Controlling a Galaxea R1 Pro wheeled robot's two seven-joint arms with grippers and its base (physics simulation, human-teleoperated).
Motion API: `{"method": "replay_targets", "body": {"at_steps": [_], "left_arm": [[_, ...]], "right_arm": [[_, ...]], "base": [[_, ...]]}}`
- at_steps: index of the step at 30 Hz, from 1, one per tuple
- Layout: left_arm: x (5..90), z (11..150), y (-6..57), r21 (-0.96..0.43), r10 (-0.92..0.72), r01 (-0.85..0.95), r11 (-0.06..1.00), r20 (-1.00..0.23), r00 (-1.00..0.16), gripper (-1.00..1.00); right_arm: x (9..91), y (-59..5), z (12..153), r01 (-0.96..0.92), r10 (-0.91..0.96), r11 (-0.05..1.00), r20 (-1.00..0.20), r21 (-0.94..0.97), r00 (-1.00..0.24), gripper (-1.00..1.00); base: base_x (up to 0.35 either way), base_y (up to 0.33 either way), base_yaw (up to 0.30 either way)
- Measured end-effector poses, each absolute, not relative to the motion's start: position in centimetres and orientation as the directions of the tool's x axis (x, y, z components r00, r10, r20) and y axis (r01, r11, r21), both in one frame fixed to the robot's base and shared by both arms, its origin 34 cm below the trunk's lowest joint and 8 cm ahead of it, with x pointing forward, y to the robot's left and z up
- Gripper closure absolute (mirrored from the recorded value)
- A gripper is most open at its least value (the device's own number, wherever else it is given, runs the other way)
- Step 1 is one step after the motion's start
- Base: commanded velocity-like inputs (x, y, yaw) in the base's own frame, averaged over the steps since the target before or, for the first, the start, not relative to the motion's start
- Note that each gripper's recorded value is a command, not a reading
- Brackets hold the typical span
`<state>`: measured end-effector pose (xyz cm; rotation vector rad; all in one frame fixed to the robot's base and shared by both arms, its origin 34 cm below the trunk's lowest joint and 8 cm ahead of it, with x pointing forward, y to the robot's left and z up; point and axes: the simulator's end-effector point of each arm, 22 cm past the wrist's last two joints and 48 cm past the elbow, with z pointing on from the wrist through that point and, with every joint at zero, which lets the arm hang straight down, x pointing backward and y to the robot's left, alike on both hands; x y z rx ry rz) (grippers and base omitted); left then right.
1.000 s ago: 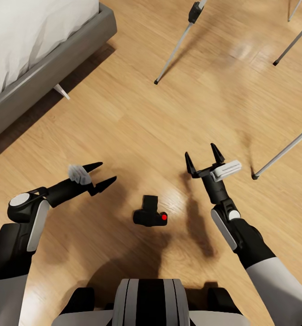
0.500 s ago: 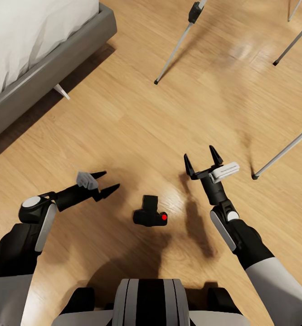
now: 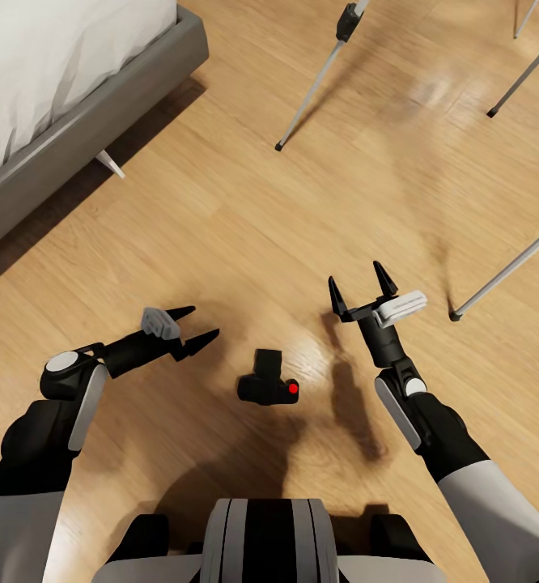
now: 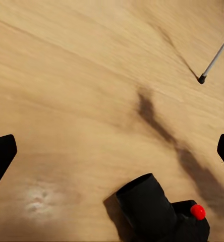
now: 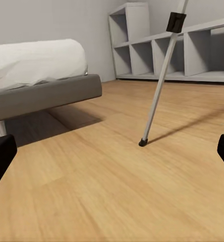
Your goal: Attach the digital camera to the camera tripod in the bedroom.
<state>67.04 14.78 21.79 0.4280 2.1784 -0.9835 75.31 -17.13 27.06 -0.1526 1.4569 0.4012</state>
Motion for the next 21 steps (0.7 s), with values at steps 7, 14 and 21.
{"method": "replay_targets", "body": {"at_steps": [7, 14, 21], "left_arm": [[65.6, 21.9, 11.3, -0.540, 0.049, 0.586, 0.605, -0.709, -0.704, -1.00], [61.7, 21.8, 6.9, -0.575, 0.141, 0.657, 0.487, -0.691, -0.709, -1.00], [59.8, 21.2, 6.2, -0.581, 0.196, 0.680, 0.448, -0.678, -0.708, -1.00]], "right_arm": [[75.3, -17.1, 27.1, -0.355, 0.172, 0.924, -0.983, 0.140, 0.062, -1.00], [75.3, -17.1, 27.1, -0.355, 0.173, 0.924, -0.983, 0.140, 0.062, -1.00], [75.3, -17.1, 27.0, -0.355, 0.173, 0.924, -0.983, 0.141, 0.061, -1.00]], "base": [[0.000, 0.000, 0.000], [0.000, 0.000, 0.000], [0.000, 0.000, 0.000]]}}
